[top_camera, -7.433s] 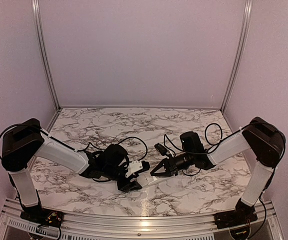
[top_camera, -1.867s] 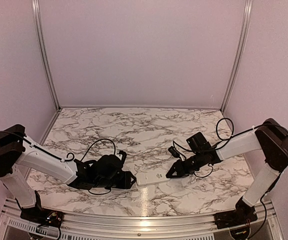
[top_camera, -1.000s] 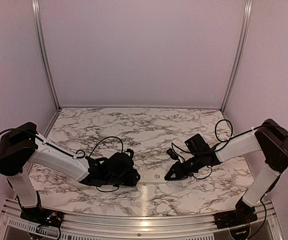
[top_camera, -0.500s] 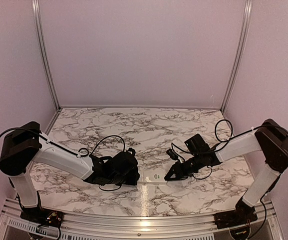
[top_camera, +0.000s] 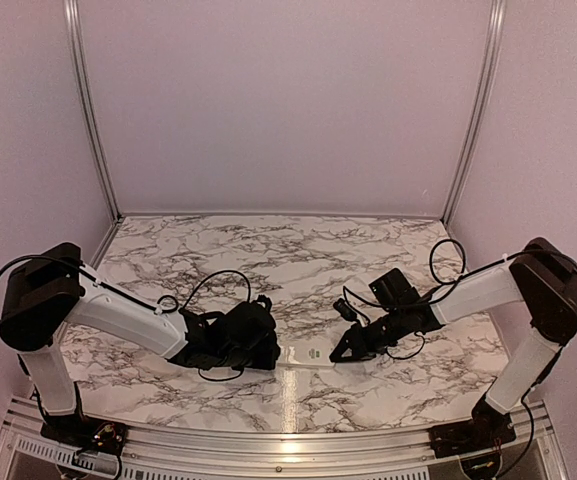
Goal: Load the batteries into the remote control
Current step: Press the battery cover on the remote control.
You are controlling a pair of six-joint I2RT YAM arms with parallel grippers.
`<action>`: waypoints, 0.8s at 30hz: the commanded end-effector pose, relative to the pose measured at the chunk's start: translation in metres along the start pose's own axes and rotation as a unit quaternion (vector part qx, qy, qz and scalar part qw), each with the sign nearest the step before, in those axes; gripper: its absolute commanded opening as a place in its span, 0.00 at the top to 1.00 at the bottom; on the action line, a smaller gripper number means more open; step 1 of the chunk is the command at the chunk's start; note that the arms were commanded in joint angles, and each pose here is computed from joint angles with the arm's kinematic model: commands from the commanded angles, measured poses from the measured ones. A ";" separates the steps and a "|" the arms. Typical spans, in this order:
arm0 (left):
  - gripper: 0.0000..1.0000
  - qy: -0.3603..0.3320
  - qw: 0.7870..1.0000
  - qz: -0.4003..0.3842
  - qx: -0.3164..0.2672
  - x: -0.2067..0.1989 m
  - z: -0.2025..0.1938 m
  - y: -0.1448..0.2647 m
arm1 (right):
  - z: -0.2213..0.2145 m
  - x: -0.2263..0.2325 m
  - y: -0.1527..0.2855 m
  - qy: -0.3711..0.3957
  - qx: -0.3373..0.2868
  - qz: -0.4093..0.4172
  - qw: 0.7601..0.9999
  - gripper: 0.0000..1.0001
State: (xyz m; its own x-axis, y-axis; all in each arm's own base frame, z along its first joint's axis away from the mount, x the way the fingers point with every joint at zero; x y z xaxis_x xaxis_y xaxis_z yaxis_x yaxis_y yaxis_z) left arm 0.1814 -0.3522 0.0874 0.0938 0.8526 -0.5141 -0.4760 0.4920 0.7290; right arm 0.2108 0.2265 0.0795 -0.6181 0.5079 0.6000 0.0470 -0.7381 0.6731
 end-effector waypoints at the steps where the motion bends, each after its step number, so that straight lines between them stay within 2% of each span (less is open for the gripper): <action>1: 0.78 -0.017 0.997 -0.029 0.071 0.002 -0.027 -0.014 | 0.014 0.015 -0.012 0.035 -0.010 0.032 0.999 0.82; 9: 0.80 -0.042 0.987 -0.099 0.118 -0.018 -0.041 -0.013 | 0.022 0.016 -0.017 0.040 -0.012 0.040 0.998 0.83; 16: 0.74 -0.026 0.990 -0.100 0.100 -0.005 -0.029 0.002 | 0.025 -0.003 0.002 0.022 -0.025 0.017 0.999 0.79; 22: 0.62 -0.030 0.988 -0.120 0.090 -0.006 -0.023 0.020 | 0.037 -0.019 0.020 0.020 -0.047 -0.001 0.999 0.74; 24: 0.51 -0.035 0.987 -0.131 0.081 -0.006 -0.017 0.028 | 0.041 -0.019 0.020 0.024 -0.049 0.001 0.999 0.72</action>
State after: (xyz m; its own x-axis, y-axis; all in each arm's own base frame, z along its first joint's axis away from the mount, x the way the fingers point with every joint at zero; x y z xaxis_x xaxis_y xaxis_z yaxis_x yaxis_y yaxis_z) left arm 0.1648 -0.3456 0.0833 0.1870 0.7744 -0.6044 -0.3508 0.6273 0.6953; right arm 0.2390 0.2150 0.0889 -0.6076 0.5145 0.6050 0.0038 -0.7599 0.6501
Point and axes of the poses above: each gripper's point midway between its finger pads, its own y axis back along the fingers, its own x axis along the line the jaws close on, z = x × y, the point moved 8 cm from there along y, back along the fingers, and after that the axes turned 15 degrees about y, right-handed, at the moved point
